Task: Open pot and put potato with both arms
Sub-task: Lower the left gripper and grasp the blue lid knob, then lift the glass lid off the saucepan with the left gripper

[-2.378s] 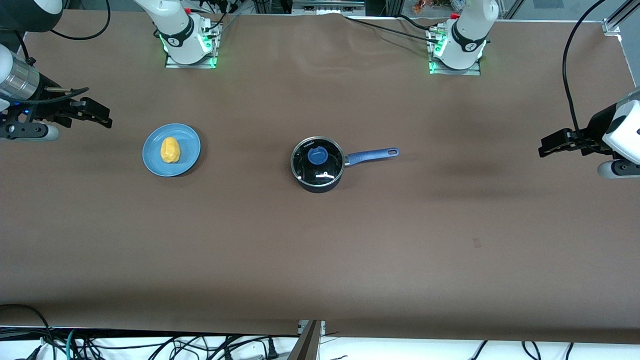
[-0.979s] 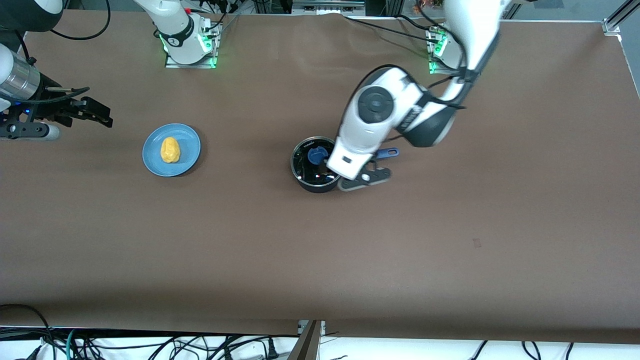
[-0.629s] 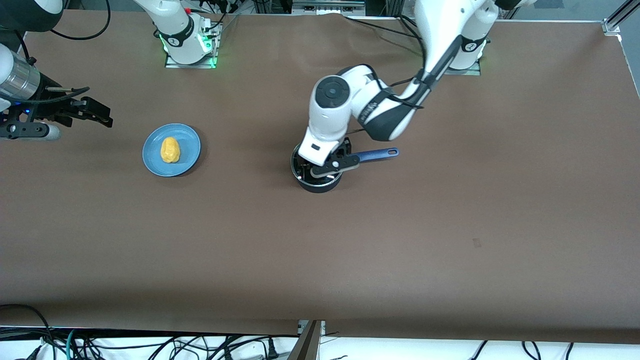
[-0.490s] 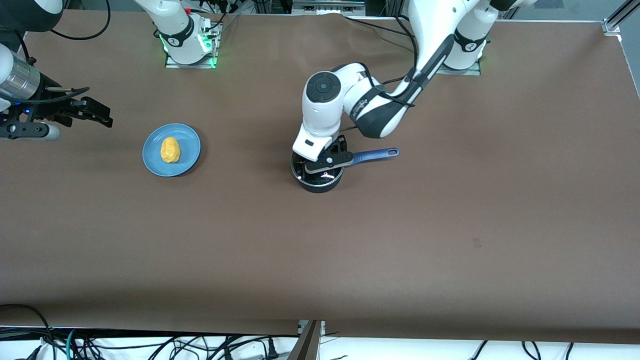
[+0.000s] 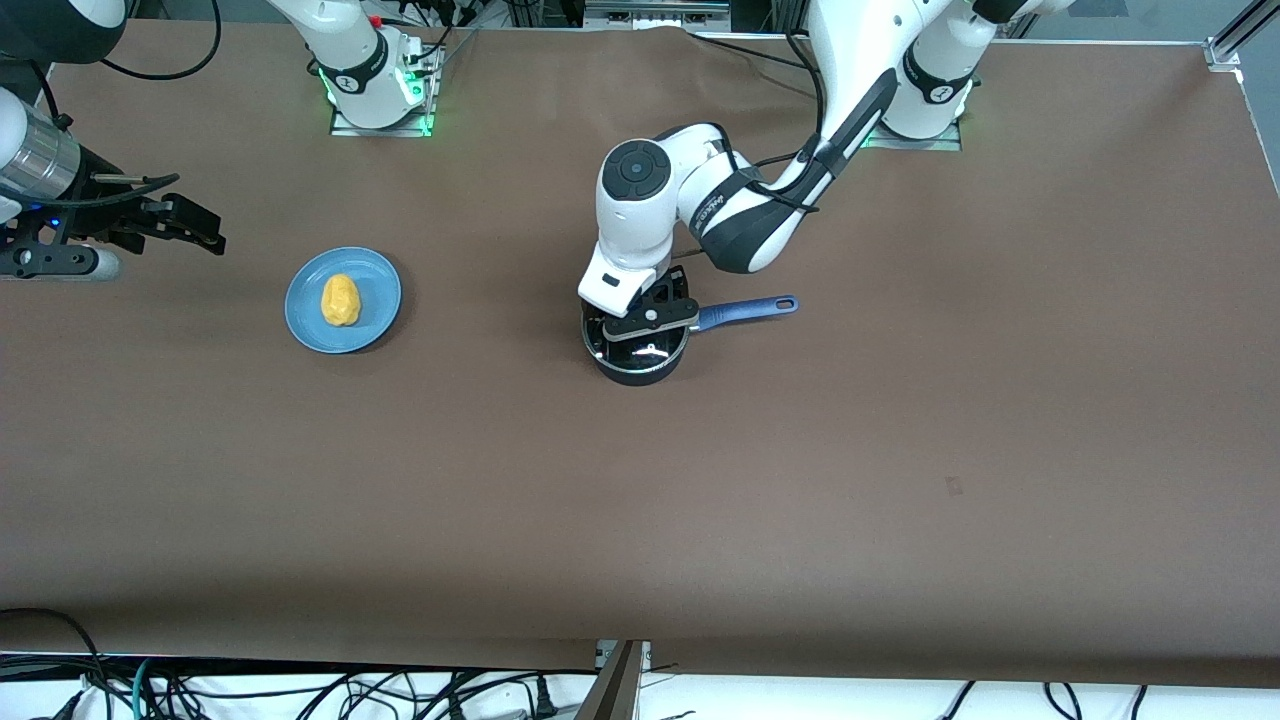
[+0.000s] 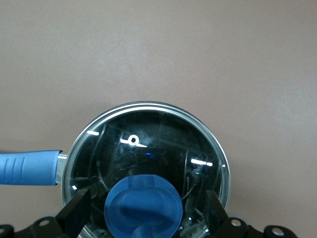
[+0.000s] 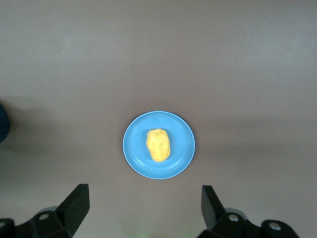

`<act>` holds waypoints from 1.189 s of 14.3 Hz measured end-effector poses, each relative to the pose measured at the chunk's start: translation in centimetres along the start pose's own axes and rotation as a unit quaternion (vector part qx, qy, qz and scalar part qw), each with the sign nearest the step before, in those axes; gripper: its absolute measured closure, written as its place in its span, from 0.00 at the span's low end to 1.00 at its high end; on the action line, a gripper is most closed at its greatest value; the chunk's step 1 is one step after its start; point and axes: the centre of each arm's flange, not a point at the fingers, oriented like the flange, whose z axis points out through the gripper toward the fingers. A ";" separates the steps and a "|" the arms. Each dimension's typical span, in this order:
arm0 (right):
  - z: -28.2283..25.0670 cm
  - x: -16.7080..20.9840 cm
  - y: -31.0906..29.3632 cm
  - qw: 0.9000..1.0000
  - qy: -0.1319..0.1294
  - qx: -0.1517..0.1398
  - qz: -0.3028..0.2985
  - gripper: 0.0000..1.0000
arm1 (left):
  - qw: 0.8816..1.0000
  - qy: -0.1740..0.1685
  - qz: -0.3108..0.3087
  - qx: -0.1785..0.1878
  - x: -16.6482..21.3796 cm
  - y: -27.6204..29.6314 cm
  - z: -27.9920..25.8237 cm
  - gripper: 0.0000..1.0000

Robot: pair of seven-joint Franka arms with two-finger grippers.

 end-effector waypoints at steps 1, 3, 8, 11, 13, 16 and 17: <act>0.0 0.0 0.0 1.000 0.000 0.000 0.000 0.00 | 1.000 0.000 0.002 0.003 -0.1 0.0 0.3 0.00; 0.0 0.0 0.0 1.000 0.000 0.000 0.000 0.00 | 1.000 -0.001 0.004 0.007 -0.3 0.0 0.9 0.00; 0.0 0.0 0.0 1.000 0.000 0.000 0.000 0.00 | 1.000 -0.003 0.007 0.008 -0.6 0.1 1.2 0.22; 0.0 0.0 0.0 1.000 0.000 0.000 0.000 0.00 | 1.000 -0.002 0.007 0.009 -0.6 0.1 1.2 0.34; 0.0 0.0 0.0 1.000 0.000 0.000 0.000 0.00 | 1.000 -0.002 0.007 0.008 -0.6 0.1 1.2 0.34; 0.0 0.0 0.0 1.000 -0.002 0.000 0.000 0.00 | 1.000 0.003 0.007 0.002 0.2 -0.1 0.1 0.34; 0.1 -0.1 0.0 1.000 -0.004 0.000 0.000 0.00 | 1.000 0.007 0.009 -0.001 1.0 -0.4 -0.9 0.34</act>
